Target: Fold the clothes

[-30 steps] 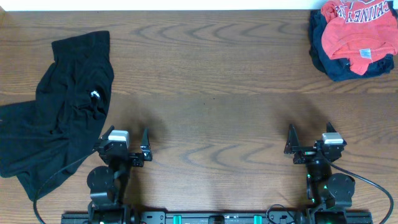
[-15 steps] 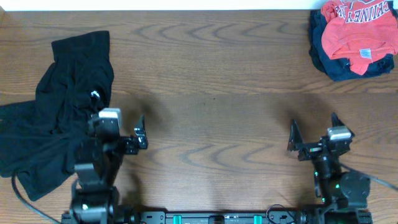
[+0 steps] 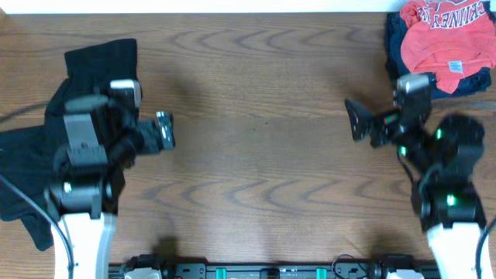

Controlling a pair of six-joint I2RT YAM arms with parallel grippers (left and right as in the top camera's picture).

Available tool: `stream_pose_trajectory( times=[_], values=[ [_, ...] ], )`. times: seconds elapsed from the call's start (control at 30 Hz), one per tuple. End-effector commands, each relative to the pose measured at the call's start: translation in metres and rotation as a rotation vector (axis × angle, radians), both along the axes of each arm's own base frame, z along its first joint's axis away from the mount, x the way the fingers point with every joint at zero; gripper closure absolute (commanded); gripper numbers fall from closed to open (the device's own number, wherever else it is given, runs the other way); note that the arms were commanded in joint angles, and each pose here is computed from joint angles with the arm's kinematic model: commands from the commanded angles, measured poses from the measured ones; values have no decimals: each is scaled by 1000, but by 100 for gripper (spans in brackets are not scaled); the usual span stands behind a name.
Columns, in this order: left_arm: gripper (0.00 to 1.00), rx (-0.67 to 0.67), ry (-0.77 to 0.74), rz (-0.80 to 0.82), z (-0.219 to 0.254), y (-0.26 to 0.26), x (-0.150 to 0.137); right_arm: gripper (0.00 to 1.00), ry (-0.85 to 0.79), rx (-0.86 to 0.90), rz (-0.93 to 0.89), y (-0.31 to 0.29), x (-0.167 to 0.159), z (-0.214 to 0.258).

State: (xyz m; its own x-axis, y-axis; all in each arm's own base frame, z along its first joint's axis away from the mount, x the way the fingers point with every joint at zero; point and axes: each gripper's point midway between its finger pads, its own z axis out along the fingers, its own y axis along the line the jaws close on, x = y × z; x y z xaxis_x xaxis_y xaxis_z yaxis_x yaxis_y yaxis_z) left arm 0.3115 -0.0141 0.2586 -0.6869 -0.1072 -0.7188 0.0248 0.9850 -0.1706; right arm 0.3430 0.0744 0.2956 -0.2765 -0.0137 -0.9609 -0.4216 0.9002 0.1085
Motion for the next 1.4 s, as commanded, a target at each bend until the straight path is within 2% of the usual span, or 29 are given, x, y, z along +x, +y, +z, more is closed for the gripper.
stream_pose_trajectory(
  times=[0.0, 0.27, 0.43, 0.53, 0.7, 0.97, 1.07, 1.2, 1.37],
  values=[
    [2, -17, 20, -5, 12, -2, 18, 1, -6, -7, 142, 20, 18, 13],
    [2, -50, 84, -66, 21, -10, 70, 1, 60, 37, 267, 39, 73, 10],
    [2, 14, 60, -125, 27, -8, 102, 1, 71, -2, 283, 41, 105, 0],
    [2, 50, 63, -163, 23, -7, 111, 1, 129, -33, 263, 36, 117, -19],
    [2, 89, 111, -215, 3, -7, 114, 1, 240, -45, 254, 33, 120, -52],
    [2, 90, 171, -228, -26, -6, 126, 1, 319, -32, 272, 38, 110, -69],
    [2, 103, 172, -175, -33, 7, 137, 1, 330, -31, 271, 38, 109, -71],
    [0, 201, 209, 30, -45, 54, 145, 1, 334, -33, 269, 38, 109, -72],
    [6, 334, 280, 177, -59, 96, 140, 1, 353, -33, 273, 40, 112, -82]
  ],
)
